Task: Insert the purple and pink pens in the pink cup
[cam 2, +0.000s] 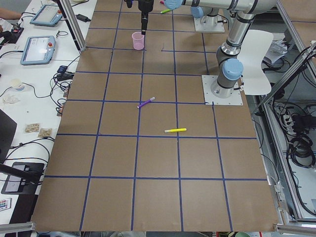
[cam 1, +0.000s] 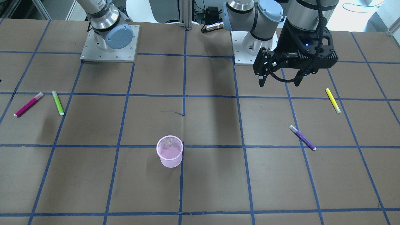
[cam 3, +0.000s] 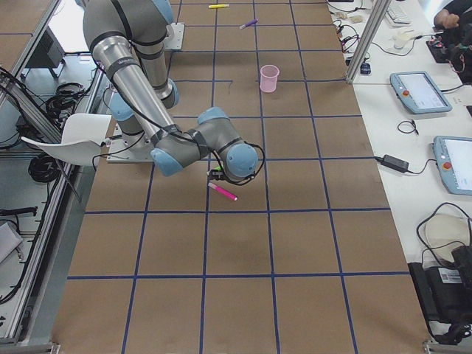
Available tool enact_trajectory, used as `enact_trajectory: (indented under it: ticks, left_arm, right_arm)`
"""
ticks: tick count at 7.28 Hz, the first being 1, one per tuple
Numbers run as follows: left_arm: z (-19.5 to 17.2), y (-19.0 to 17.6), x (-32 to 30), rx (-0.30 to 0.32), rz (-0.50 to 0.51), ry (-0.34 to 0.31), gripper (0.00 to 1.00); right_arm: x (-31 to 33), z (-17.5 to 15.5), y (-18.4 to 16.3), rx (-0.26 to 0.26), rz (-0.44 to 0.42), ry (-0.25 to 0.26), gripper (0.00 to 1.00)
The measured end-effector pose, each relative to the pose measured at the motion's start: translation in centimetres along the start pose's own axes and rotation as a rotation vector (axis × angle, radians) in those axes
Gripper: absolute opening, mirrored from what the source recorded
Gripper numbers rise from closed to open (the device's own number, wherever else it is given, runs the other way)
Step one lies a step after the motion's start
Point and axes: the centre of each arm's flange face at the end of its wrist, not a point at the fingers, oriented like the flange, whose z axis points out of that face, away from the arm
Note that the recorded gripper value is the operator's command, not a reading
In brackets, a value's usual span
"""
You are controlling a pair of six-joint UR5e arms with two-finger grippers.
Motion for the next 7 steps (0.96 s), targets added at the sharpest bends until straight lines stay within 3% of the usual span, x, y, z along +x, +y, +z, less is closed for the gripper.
enact_trajectory:
  ticks: [2, 3, 5, 7]
  left_arm:
    - [-0.2, 0.2, -0.3, -0.001, 0.001, -0.026, 1.00]
    - [-0.2, 0.3, -0.3, -0.002, 0.001, -0.027, 1.00]
    - [0.0, 0.1, -0.7, -0.020, -0.007, -0.027, 1.00]
    - [3.5, -1.8, -6.6, -0.132, -0.132, -0.003, 1.00]
  right_arm:
    - [1.1, 3.4, 3.5, 0.046, -0.369, -0.011, 0.91]
    - [1.2, 4.7, 4.0, 0.078, -0.471, -0.014, 0.92]
    - [1.3, 7.6, 4.7, 0.171, -0.524, -0.028, 0.91]
    - [1.4, 9.7, 5.6, 0.213, -0.510, -0.042, 0.87]
